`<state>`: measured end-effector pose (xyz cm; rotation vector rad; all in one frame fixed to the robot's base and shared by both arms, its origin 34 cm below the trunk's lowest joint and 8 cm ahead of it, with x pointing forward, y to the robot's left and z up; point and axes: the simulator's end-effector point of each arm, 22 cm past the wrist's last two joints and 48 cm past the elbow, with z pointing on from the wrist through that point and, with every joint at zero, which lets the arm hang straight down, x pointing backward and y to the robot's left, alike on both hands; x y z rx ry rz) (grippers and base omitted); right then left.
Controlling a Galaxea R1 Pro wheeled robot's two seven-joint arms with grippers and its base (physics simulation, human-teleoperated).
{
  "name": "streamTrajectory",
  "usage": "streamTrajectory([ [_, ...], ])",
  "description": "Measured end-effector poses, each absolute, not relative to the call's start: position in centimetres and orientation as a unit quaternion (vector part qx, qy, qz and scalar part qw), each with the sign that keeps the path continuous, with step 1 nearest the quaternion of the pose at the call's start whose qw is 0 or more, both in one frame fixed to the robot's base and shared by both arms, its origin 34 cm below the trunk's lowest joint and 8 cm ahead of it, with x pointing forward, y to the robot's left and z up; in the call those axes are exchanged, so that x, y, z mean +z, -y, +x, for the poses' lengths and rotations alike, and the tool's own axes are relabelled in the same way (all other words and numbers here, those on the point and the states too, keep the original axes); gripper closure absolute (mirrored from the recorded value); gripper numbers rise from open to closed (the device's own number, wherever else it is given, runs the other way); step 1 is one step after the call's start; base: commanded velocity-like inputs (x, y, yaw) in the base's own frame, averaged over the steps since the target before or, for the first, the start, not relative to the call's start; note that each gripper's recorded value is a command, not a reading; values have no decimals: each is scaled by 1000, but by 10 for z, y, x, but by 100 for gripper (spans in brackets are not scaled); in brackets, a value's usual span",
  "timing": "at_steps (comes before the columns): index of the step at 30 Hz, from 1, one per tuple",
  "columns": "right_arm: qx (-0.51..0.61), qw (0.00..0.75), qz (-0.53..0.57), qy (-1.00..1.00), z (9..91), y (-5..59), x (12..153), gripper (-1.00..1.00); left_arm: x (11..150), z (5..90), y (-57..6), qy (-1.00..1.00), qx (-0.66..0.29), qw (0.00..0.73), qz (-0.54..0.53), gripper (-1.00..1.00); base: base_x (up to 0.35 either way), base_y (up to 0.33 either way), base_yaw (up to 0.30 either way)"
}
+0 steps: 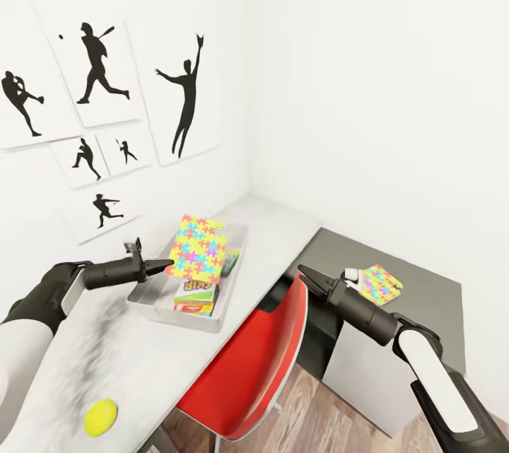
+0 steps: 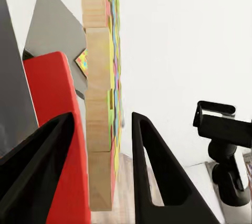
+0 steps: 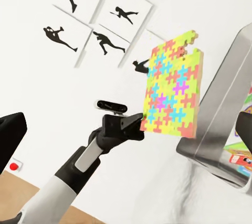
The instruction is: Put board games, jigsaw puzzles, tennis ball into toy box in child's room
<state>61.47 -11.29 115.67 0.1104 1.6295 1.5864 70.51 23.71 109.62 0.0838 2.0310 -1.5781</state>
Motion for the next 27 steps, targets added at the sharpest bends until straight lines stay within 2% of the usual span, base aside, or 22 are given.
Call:
streamTrajectory([
  [5,633,419,44,-650,614,113,1157,-100,1059,712,-253,-804,-536,257,-17,100,0,0,27],
  [27,631,419,42,-651,614,112,1156,-100,1032,719,-253,-835,-489,249,-34,100,0,0,1],
])
